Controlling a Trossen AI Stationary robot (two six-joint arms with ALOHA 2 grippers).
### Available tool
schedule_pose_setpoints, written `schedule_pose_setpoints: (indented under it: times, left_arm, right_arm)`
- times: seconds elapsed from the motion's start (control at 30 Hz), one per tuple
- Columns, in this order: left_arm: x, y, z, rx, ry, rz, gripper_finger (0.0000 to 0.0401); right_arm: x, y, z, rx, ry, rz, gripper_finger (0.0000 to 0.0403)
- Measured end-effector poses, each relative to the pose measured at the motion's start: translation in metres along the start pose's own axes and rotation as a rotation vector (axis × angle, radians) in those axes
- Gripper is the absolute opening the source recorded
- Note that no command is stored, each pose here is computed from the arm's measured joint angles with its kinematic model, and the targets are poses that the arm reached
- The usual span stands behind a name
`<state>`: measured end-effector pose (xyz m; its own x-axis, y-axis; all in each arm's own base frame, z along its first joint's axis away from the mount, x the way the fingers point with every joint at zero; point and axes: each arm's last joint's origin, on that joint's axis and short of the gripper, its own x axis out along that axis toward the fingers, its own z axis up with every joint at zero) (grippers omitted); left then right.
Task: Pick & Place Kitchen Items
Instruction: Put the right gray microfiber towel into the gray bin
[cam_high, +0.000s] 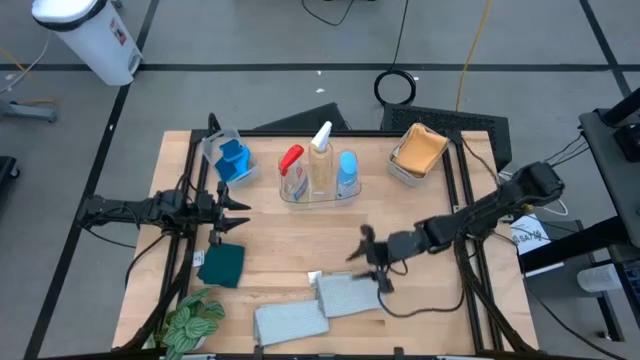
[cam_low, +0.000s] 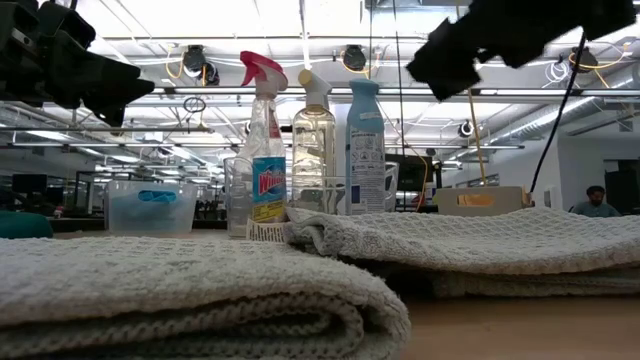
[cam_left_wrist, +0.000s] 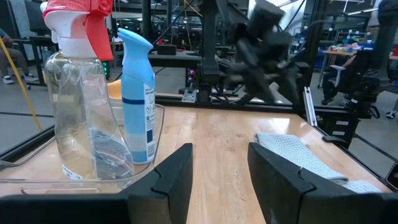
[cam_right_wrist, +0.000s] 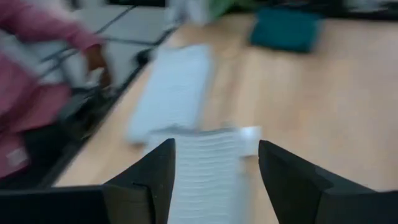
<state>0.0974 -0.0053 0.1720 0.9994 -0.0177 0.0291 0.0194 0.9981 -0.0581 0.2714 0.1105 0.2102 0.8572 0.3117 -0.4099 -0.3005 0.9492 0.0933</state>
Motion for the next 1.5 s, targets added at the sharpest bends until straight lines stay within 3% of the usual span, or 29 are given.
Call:
schedule_pose_setpoints:
  times: [0.13,0.4,0.53,0.73,0.93,1.1,1.4,1.5]
  left_arm:
    - [0.000,0.000,0.000,0.000,0.000,0.000,0.0159]
    - [0.000,0.000,0.000,0.000,0.000,0.000,0.0159]
    - [0.000,0.000,0.000,0.000,0.000,0.000,0.0159]
    - [0.000,0.000,0.000,0.000,0.000,-0.001,0.0159]
    - [0.000,0.000,0.000,0.000,0.000,0.000,0.0159]
    - [0.000,0.000,0.000,0.000,0.000,0.000,0.0159]
    - [0.000,0.000,0.000,0.000,0.000,0.000,0.0159]
    - [0.000,0.000,0.000,0.000,0.000,0.000,0.0159]
  right_arm:
    - [0.022,0.017,-0.016,-0.047,0.088,0.090,0.0163]
    - [0.052,0.013,-0.018,-0.036,0.371,0.129,0.0011]
    - [0.063,0.007,-0.021,-0.016,0.428,0.108,0.0013]
    - [0.068,0.004,-0.035,0.030,0.523,0.184,0.0003]
    - [0.053,-0.017,-0.049,0.068,0.746,0.062,0.0001]
    - [0.043,-0.039,-0.054,-0.013,0.858,-0.081,0.0001]
    - [0.052,-0.062,-0.045,-0.402,0.760,-0.364,0.0001]
    - [0.055,-0.060,-0.034,-0.459,0.666,-0.454,0.0002]
